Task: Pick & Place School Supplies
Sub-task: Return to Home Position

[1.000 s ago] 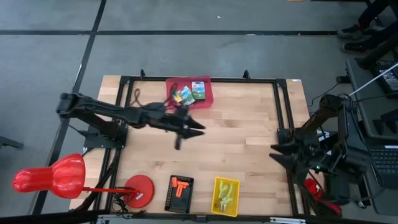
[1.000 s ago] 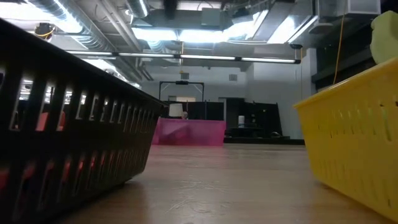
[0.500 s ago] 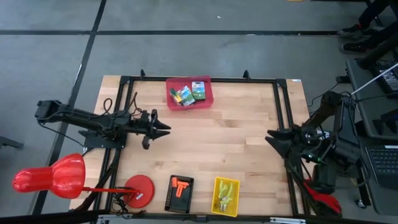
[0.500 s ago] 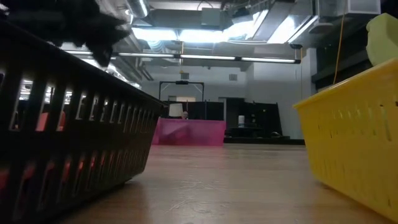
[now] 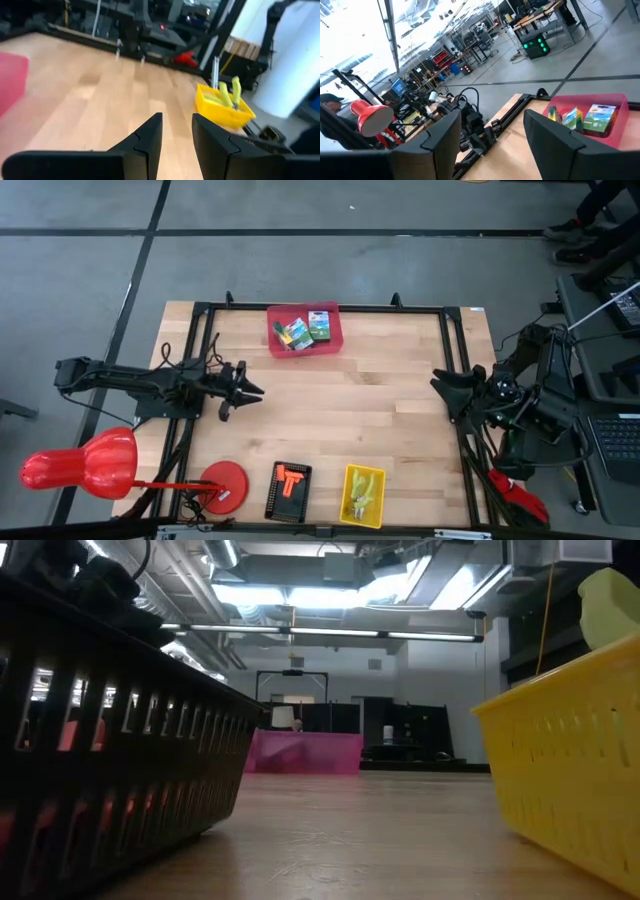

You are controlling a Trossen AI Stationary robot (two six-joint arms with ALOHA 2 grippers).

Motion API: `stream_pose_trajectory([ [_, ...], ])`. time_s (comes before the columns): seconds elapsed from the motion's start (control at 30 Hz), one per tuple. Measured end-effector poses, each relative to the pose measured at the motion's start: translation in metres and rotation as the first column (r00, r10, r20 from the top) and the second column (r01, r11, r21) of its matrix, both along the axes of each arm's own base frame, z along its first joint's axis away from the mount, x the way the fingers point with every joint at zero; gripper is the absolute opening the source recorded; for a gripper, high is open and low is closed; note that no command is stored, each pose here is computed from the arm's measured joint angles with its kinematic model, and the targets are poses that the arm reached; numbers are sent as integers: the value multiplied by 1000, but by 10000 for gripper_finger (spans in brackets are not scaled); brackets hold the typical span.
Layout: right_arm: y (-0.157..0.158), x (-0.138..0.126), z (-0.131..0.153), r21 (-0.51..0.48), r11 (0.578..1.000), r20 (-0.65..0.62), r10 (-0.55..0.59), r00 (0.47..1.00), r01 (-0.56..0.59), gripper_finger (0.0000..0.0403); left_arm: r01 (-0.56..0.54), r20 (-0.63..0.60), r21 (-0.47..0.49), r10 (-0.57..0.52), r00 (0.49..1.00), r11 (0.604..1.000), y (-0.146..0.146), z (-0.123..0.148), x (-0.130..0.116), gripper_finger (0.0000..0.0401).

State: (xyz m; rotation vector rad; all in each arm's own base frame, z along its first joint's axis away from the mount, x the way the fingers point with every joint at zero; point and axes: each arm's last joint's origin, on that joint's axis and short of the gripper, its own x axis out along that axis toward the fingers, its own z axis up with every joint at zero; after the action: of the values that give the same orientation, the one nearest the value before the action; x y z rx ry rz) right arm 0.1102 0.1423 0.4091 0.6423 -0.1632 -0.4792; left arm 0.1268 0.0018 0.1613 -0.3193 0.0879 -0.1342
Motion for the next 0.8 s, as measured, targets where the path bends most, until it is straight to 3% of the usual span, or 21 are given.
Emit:
stream_pose_trajectory([
  [0.13,2,2,1,1,1000,1,-3,1000,3,219,7,-53,17,-6,999,1000,1,-5,-8,102],
  [0.27,4,3,1,-14,1000,-8,-3,1000,3,219,-58,32,69,56,998,996,3,3,-16,102],
  [0.6,4,3,2,-82,997,-45,-5,999,2,219,-198,105,129,185,977,972,7,7,-29,102],
  [0.8,5,1,1,-148,989,-80,2,997,-14,219,-237,69,86,232,970,968,8,4,-28,102],
])
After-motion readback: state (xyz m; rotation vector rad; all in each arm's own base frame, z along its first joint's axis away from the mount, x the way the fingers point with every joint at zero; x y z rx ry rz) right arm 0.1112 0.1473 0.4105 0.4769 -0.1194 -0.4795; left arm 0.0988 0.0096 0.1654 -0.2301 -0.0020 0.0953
